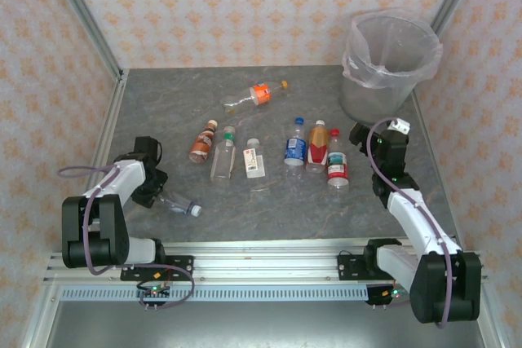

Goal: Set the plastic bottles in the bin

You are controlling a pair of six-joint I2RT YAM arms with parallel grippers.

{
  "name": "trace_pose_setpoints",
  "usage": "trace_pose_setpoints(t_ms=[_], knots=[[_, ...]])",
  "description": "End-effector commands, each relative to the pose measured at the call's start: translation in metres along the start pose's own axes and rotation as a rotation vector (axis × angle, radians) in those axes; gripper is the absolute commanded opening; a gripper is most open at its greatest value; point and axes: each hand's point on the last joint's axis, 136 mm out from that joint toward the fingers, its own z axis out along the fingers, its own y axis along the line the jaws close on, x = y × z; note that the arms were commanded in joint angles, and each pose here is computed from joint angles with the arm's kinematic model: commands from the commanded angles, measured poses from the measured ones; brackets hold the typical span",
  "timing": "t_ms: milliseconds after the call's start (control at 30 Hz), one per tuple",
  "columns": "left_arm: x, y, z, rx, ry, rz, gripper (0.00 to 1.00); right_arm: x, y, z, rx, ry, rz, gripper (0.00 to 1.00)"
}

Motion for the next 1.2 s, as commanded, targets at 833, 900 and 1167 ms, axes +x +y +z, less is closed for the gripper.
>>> trace_pose_setpoints(t_ms=[833, 900, 1167], knots=[[0.060, -0.166, -0.243, 0.924, -0.200, 0.567, 0.46, 0.056, 0.126, -0.032, -0.502, 0.287, 0.220, 0.99], [0.078, -0.182, -0.258, 1.000, -0.160, 0.609, 0.46, 0.061, 0.142, -0.038, -0.558, 0.312, 0.206, 0.99], [0.146, -0.225, -0.296, 1.186, -0.016, 0.798, 0.46, 0.074, 0.199, -0.059, -0.774, 0.363, 0.231, 0.99]])
